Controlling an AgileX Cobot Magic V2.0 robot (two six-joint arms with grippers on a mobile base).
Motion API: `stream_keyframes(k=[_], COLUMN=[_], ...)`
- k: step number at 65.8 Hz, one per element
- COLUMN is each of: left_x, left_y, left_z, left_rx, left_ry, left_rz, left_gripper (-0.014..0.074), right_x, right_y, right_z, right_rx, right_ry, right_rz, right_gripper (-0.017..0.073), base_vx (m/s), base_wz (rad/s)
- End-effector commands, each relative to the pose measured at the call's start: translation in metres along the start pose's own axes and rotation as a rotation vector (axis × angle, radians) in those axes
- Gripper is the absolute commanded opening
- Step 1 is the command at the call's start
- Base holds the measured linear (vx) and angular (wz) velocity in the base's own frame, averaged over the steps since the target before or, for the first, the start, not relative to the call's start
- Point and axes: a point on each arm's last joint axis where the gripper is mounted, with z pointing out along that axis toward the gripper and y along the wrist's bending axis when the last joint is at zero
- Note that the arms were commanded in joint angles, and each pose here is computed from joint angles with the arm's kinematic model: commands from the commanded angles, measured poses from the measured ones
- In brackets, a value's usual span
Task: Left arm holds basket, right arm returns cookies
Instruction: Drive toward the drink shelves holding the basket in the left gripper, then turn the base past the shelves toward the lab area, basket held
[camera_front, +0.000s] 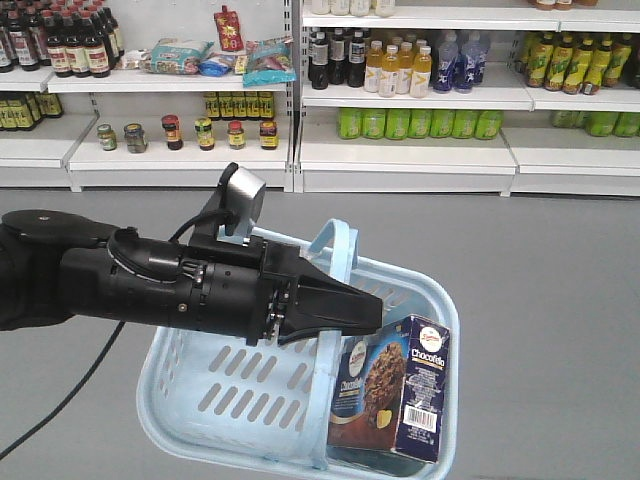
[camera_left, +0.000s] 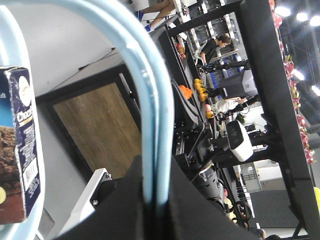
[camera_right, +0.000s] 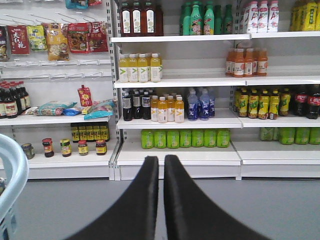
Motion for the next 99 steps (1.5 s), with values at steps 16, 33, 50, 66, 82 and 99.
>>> stream_keyframes(k=[16,33,50,66,82,99], left_x=[-0.0068,-0.0068,-0.0070,-0.0070,-0.0071,-0.0071], left_y=[-0.0354,-0.0354,-0.0353,-0.0353,-0.0351,-0.0351], left_z=[-0.0062,-0.0062,-0.0062,-0.0062,-0.0062,-0.0062], left_rx=[0.158,0.158,0.157,0.157,0.155,0.155], left_ry=[-0.066,-0.066,-0.068,-0.068,-0.070,-0.070], left_rz=[0.033,0.034,0.033,0.033,0.033,0.033], left_gripper=[-0.0006,-0.0006,-0.0006,-0.0006,-0.0006,-0.0006], right_x=[-0.0010,-0.0010,-0.0010,-0.0010,-0.0010,-0.0010], right_y=[0.0001,0.0001,0.0001,0.0001,0.0001,0.0001], right_z=[-0.0002,-0.0002,-0.0002,-0.0002,-0.0002,-0.0002], right_rx=[-0.002,-0.002,-0.002,-0.002,-0.002,-0.002], right_ry=[-0.063,-0.063,-0.063,-0.063,-0.063,-0.063], right_rz=[-0.005,-0.005,-0.005,-0.005,-0.005,-0.005], right_gripper=[-0.0006,-0.0006,-0.0006,-0.0006,-0.0006,-0.0006], base_vx=[0.49,0.49,0.49,0.45,0.41,0.36], base_wz=[-0.04,-0.04,0.01,-0.03,-0.19,-0.39])
